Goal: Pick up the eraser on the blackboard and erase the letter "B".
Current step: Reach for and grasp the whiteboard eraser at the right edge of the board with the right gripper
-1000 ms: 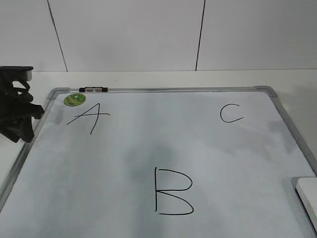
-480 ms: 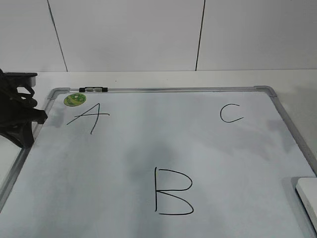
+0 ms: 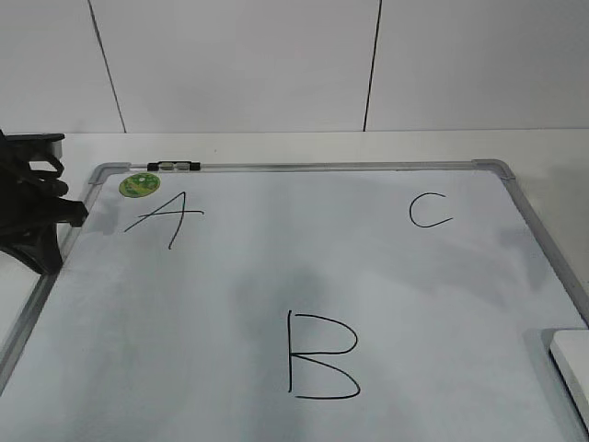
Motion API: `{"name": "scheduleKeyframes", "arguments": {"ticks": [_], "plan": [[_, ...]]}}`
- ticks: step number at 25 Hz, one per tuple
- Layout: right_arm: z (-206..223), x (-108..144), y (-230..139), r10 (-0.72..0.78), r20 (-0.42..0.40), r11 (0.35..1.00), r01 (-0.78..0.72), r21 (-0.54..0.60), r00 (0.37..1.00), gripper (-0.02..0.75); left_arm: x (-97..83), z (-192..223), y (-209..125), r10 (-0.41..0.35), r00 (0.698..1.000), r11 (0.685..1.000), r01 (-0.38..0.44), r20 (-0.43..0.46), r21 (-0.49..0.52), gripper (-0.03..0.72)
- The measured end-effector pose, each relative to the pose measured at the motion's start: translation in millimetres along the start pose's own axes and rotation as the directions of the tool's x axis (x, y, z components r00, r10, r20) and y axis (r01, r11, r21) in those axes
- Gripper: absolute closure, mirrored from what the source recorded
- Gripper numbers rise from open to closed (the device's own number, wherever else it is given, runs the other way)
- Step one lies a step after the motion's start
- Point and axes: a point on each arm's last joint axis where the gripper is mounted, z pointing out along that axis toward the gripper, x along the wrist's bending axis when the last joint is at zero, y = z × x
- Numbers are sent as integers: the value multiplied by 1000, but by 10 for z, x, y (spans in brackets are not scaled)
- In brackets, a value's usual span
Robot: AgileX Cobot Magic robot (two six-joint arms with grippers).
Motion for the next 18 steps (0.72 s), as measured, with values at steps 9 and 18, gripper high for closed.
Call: {"name": "scheduleKeyframes", "arguments": {"ticks": [9,18], "plan": [[116,-43,-355,30,33,998,-32,45,999,92,0,0,0,-2,1000,1000,2,0,0,657],[134,51,-367,-14,15,998,13,55,1000,103,0,0,0,-2,1000,1000,2,0,0,657]]}}
